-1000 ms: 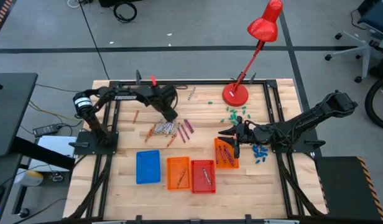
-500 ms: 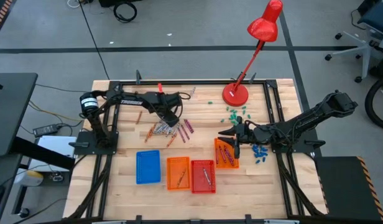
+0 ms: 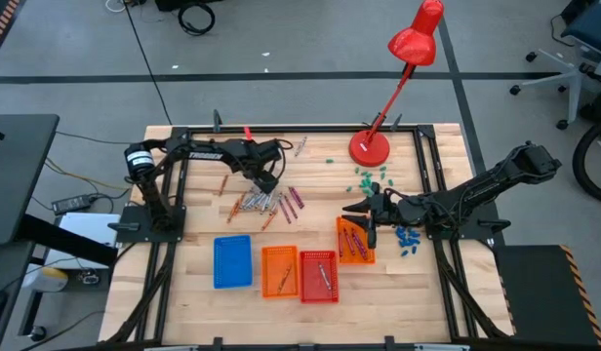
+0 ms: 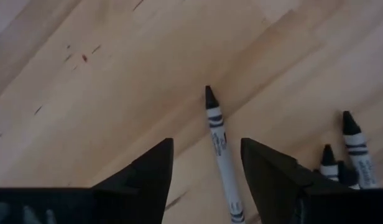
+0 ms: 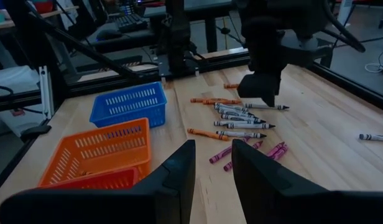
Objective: Sort crayons
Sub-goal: Put the black crayon into the blue bin
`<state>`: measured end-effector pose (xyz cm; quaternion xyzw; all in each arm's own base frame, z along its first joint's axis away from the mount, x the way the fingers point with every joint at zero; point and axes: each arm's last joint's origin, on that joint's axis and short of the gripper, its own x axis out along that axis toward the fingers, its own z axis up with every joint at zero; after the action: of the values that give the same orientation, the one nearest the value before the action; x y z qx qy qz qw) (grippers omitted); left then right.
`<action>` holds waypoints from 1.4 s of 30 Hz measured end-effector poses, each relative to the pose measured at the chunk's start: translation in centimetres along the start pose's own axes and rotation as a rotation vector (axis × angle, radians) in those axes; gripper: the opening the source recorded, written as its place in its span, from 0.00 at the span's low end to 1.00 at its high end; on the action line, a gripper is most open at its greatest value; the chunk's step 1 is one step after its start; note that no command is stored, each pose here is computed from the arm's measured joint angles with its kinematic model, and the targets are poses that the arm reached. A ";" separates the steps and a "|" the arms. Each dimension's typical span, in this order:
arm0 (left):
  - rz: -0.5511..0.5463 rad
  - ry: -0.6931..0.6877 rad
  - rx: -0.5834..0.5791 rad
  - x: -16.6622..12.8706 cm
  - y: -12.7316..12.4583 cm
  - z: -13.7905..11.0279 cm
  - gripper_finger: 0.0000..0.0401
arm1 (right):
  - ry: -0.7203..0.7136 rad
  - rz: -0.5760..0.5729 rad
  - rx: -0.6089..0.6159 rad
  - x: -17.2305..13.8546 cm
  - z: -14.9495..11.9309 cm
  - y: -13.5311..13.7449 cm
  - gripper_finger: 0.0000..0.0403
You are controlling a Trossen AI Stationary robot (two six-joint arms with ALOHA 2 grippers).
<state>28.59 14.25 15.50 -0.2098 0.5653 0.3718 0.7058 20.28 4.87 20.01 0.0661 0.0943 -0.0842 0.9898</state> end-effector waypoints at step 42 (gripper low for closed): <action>0.189 0.233 0.213 -2.5 1.8 1.3 0.03 | 0.022 0.013 -0.019 -0.2 -0.3 0.4 0.27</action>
<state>27.87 15.60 18.47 -0.1216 0.6967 0.3475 0.6157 20.11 5.30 19.80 0.0580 0.1054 -0.0761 0.9898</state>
